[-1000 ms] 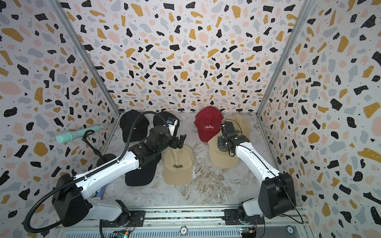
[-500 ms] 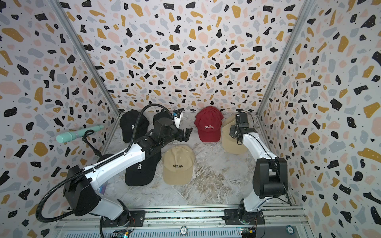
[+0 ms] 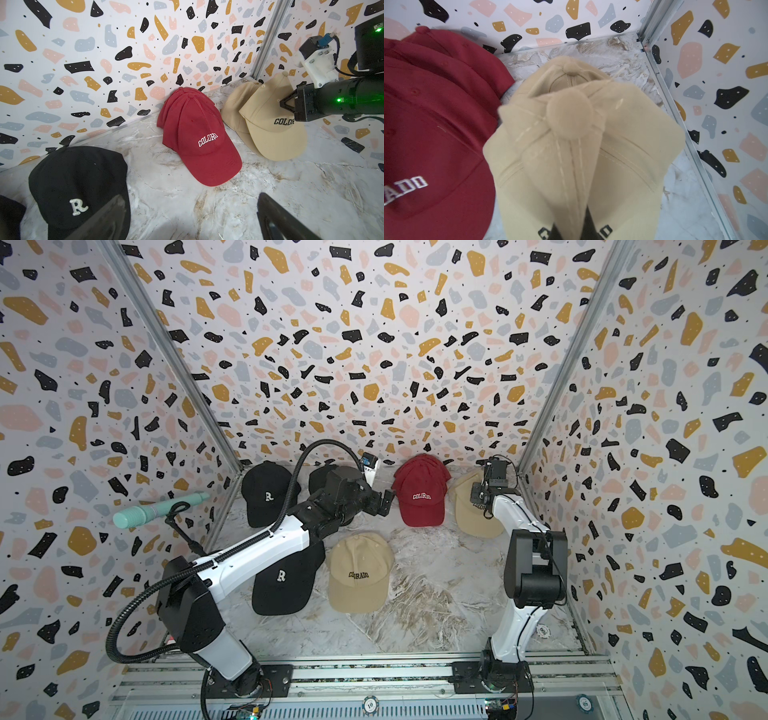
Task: Stack the baseball caps by color
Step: Place the baseball cap on the baseball cap.
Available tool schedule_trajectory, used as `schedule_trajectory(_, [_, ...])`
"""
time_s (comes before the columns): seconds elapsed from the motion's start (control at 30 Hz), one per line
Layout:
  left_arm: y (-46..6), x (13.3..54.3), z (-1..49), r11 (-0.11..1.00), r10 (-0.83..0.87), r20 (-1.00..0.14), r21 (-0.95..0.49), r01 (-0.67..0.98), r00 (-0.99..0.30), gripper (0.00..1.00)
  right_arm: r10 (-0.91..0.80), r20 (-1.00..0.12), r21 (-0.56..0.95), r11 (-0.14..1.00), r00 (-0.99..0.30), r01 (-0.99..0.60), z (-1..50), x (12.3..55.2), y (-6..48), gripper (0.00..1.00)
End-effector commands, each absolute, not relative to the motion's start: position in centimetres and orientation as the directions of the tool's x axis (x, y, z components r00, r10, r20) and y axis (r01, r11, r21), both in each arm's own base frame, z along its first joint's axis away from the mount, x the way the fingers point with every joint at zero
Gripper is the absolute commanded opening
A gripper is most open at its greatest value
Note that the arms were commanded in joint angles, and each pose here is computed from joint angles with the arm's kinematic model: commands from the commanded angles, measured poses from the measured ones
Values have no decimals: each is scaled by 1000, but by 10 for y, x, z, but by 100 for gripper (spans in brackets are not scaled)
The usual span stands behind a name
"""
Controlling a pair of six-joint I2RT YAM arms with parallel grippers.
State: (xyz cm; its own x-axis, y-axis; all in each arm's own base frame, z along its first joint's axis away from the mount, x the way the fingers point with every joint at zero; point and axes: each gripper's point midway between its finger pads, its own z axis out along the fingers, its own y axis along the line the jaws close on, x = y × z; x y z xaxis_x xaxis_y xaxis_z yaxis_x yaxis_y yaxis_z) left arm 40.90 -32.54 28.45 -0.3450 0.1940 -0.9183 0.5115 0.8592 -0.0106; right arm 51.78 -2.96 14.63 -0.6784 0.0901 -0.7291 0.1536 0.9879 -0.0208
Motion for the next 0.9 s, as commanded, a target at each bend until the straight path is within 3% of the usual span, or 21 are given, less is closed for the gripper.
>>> schedule_trajectory(0.0, [-323,415,293,868,198,-924,10,497,-327,100,48,-755,-34,993,-654,112,163,529,-26,1])
schedule_trajectory(0.6, [-322,416,286,879,161,-922,-29,477,-351,100,63,-653,-13,995,-755,94,110,538,-32,4])
schedule_trajectory(0.87, [-313,409,283,885,143,-924,-40,463,-354,100,55,-656,-16,996,-752,88,114,537,-32,6])
